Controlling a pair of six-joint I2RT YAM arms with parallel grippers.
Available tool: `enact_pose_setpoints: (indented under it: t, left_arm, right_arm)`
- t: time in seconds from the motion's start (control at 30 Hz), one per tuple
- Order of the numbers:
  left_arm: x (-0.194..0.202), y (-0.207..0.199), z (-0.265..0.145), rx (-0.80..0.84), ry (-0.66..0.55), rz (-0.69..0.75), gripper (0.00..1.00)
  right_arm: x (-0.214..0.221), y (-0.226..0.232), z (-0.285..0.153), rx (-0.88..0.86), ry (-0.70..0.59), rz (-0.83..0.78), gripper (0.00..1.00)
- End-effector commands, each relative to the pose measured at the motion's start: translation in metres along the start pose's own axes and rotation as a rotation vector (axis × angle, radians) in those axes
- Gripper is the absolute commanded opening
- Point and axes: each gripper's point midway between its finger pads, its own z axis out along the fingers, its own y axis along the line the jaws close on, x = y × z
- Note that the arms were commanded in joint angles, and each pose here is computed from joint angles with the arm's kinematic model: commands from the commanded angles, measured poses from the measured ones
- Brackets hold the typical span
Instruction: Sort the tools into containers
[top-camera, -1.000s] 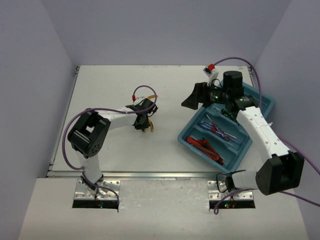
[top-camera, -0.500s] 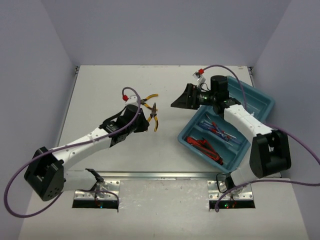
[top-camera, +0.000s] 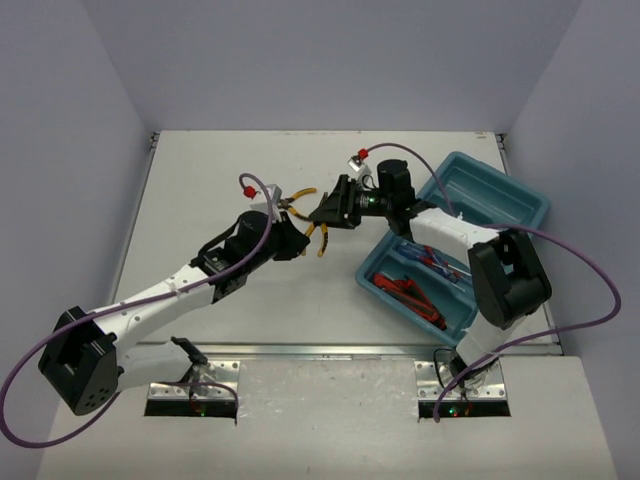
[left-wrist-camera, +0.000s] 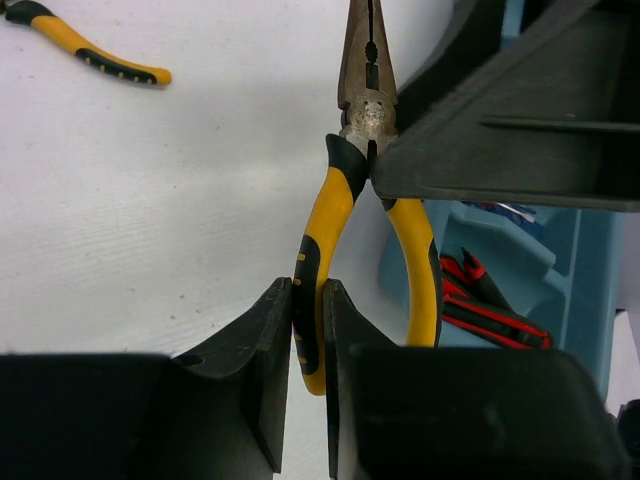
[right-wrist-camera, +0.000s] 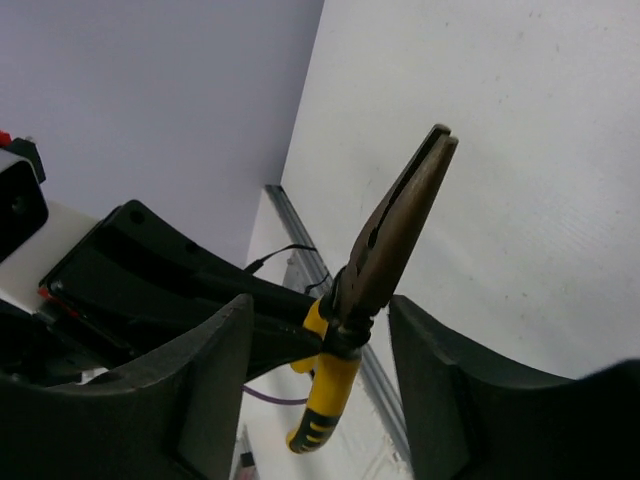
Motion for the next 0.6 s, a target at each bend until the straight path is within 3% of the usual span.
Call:
enact_pose_setpoints:
  t: [0.0, 0.07, 0.17, 0.2, 0.23, 0.27, 0.33, 0.43, 0.57]
  left_arm:
    - [-0.042, -0.047, -0.015, 0.186, -0.154, -0.01, 0.0]
    - [-0.043, -0.05, -0.016, 0.203, -0.159, -0.013, 0.0]
    - [-0.047, -0.05, -0.018, 0.197, -0.179, -0.015, 0.19]
    - [-0.049, -0.047, -0.018, 0.178, -0.18, -0.015, 0.29]
    - [-0.05, -0.042, -0.019, 0.133, -0.171, -0.014, 0.76]
    - [-0.052, -0.029, -0.02, 0.046, -0.163, -0.018, 0.97]
    - [-0.058, -0.002, -0.021, -0.119, -0.176, -0.03, 1.0]
    - [-0.058, 0.026, -0.038, -0.304, -0.132, 0.008, 1.0]
    - [-0.045, 0.029, -0.049, -0.287, -0.074, 0.051, 1.0]
  right_arm:
    - [-0.022, 0.02, 0.01, -0.038, -0.053, -0.026, 0.51]
    - [-0.024, 0.018, 0.014, -0.032, -0.052, -0.017, 0.23]
    - [-0.028, 0.026, 0.012, -0.053, -0.036, -0.065, 0.0]
    - [-0.029, 0.026, 0.01, -0.044, -0.033, -0.087, 0.0]
    - [-0.037, 0.026, 0.003, -0.015, -0.046, -0.115, 0.0]
    - [-0.049, 0.021, -0.008, 0.042, -0.071, -0.166, 0.0]
    - [-0.078, 0.006, -0.035, 0.153, -0.126, -0.336, 0.0]
    - [-0.128, -0.031, -0.094, 0.537, -0.134, -0.567, 0.0]
    - [-0.188, -0.087, -0.184, 1.067, -0.016, -0.942, 0.0]
